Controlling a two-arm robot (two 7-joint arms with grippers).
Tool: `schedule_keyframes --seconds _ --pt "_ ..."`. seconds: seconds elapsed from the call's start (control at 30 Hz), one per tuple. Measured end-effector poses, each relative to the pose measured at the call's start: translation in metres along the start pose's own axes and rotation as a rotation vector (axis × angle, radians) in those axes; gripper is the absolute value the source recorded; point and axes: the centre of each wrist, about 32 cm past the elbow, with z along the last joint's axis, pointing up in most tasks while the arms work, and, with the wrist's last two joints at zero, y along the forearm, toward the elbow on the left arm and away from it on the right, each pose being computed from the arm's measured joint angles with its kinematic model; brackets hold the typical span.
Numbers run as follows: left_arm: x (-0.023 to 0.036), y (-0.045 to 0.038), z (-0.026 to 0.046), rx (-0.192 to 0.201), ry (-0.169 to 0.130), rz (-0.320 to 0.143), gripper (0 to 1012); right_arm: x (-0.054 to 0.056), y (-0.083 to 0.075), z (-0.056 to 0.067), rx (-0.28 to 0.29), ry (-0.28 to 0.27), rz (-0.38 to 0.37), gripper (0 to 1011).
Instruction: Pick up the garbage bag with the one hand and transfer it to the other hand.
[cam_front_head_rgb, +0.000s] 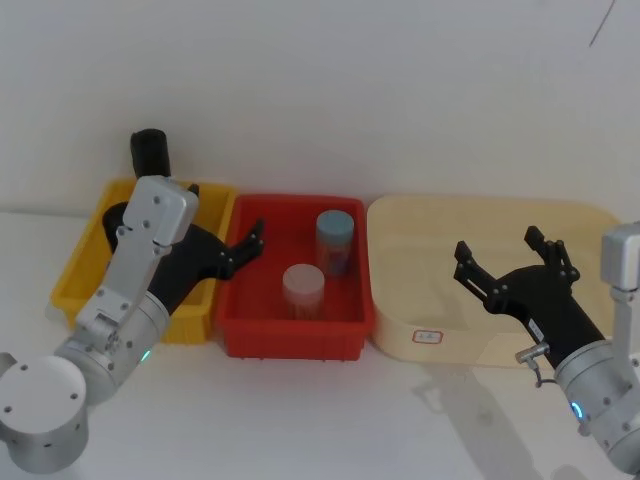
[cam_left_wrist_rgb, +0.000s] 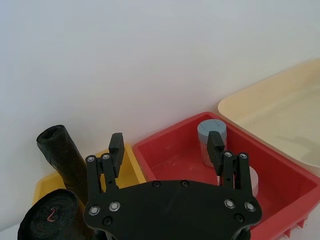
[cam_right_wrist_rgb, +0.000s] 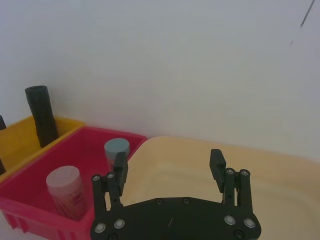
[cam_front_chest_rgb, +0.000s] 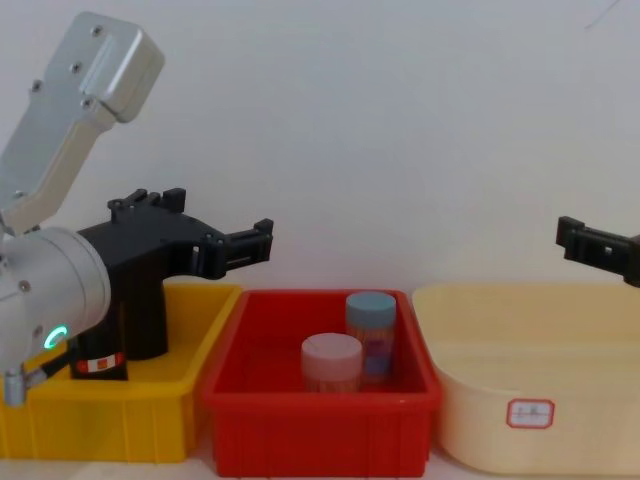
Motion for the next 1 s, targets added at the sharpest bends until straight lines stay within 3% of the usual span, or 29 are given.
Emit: schedule_keyframes --seconds 1.0 --pt "0.0 0.0 0.0 0.0 0.0 0.0 1001 0.0 0.0 0.0 0.0 0.0 0.0 1001"
